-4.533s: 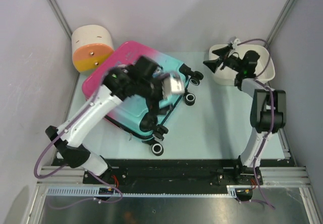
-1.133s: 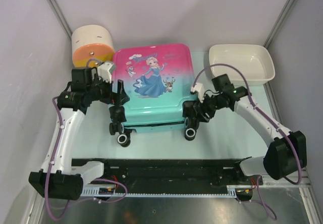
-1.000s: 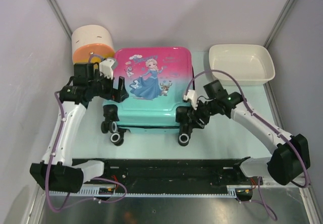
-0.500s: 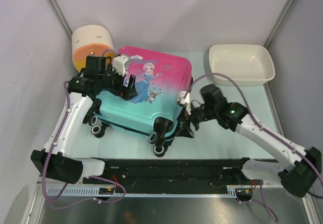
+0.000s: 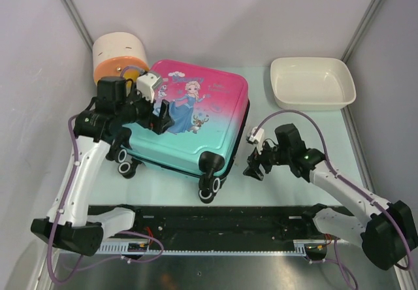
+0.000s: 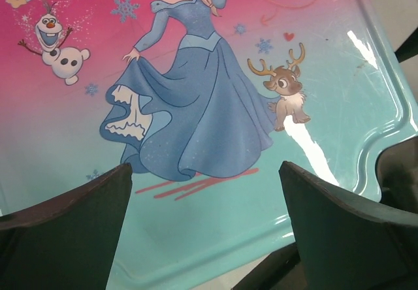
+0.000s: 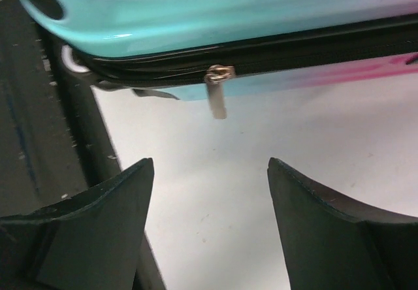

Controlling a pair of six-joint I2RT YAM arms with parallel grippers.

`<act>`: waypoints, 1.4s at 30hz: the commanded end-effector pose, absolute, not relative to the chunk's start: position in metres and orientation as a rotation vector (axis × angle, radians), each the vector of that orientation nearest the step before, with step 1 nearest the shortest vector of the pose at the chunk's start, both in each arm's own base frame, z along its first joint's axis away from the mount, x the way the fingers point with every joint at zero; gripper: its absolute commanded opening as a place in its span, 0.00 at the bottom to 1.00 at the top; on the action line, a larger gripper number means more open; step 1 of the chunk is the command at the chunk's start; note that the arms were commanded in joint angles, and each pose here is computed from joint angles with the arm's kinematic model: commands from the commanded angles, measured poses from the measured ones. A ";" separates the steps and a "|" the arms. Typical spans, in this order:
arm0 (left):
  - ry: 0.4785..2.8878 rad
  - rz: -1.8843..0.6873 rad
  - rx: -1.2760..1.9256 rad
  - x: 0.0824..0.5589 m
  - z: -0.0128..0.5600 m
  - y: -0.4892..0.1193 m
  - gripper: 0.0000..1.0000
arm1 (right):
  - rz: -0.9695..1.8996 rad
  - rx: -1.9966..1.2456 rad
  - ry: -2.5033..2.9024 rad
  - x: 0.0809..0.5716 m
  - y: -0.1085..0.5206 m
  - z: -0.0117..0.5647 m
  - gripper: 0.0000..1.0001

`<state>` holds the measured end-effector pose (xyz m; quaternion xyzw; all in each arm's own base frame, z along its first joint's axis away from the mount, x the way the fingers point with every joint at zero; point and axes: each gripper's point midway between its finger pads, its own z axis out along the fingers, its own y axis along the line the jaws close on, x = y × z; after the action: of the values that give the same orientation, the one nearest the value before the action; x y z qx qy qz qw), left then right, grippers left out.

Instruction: Open, take out, and arrange the luggage

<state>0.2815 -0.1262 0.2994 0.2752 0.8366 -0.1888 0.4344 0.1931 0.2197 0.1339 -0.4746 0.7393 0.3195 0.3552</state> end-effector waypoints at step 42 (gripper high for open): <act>2.310 -0.198 0.692 0.282 0.215 -0.083 0.97 | 0.499 -0.818 1.632 0.294 0.212 0.168 0.00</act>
<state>0.2793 -0.0956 0.2432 0.2567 0.8725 -0.1106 0.4008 0.2634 0.2123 0.1233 -0.3759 0.7310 0.2034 0.5320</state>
